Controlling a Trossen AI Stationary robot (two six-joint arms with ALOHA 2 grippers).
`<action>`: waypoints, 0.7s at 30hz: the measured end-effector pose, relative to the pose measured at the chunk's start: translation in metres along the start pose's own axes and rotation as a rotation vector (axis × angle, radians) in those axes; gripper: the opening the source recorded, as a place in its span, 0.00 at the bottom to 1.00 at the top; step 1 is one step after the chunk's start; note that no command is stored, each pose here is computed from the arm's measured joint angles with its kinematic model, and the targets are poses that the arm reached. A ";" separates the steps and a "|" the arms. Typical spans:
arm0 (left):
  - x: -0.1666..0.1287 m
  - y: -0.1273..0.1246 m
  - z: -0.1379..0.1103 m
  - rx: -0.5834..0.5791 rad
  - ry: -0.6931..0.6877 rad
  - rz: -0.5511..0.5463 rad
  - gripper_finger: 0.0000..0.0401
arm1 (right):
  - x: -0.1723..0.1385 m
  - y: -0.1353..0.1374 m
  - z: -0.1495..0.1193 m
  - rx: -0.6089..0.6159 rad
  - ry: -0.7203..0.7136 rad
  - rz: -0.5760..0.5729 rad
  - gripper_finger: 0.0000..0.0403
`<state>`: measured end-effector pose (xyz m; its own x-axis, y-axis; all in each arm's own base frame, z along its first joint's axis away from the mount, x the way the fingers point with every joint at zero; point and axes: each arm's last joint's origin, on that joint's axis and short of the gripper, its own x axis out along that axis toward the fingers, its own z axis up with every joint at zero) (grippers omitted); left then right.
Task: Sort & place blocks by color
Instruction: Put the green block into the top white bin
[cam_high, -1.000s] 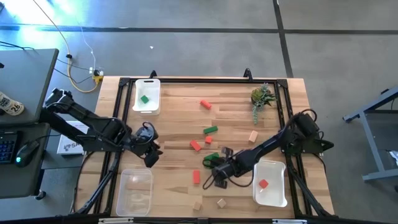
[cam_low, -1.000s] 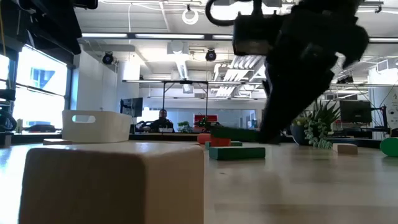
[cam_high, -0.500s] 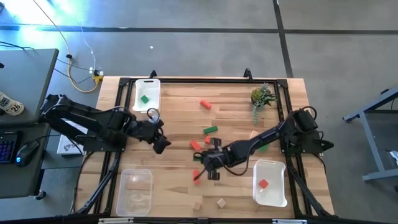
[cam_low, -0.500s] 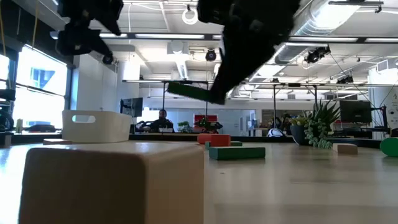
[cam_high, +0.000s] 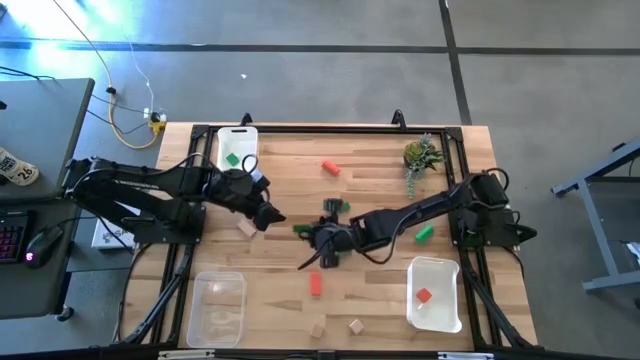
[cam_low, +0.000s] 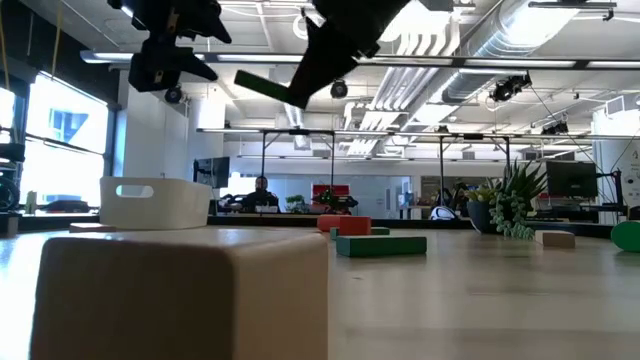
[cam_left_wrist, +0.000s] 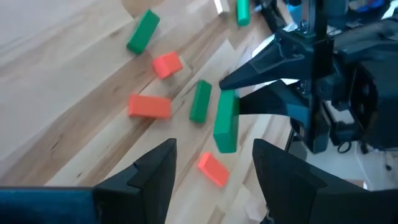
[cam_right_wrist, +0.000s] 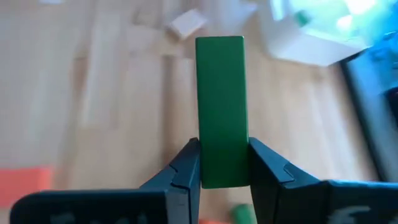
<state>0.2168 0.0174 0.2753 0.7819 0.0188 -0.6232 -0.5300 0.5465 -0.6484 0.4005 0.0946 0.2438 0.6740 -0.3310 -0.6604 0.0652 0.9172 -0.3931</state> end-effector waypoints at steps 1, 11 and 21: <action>0.000 0.000 0.001 -0.003 -0.011 -0.001 0.50 | 0.000 -0.003 0.002 -0.007 -0.004 -0.025 0.18; 0.003 -0.001 0.013 -0.018 -0.126 -0.005 0.50 | 0.004 -0.028 0.014 -0.044 -0.044 -0.175 0.18; 0.017 -0.004 0.018 -0.020 -0.177 -0.005 0.50 | 0.005 -0.034 0.022 -0.067 -0.099 -0.240 0.18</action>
<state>0.2379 0.0304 0.2745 0.8292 0.1644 -0.5343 -0.5311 0.5300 -0.6611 0.4174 0.0666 0.2679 0.7139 -0.5112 -0.4786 0.1851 0.7969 -0.5750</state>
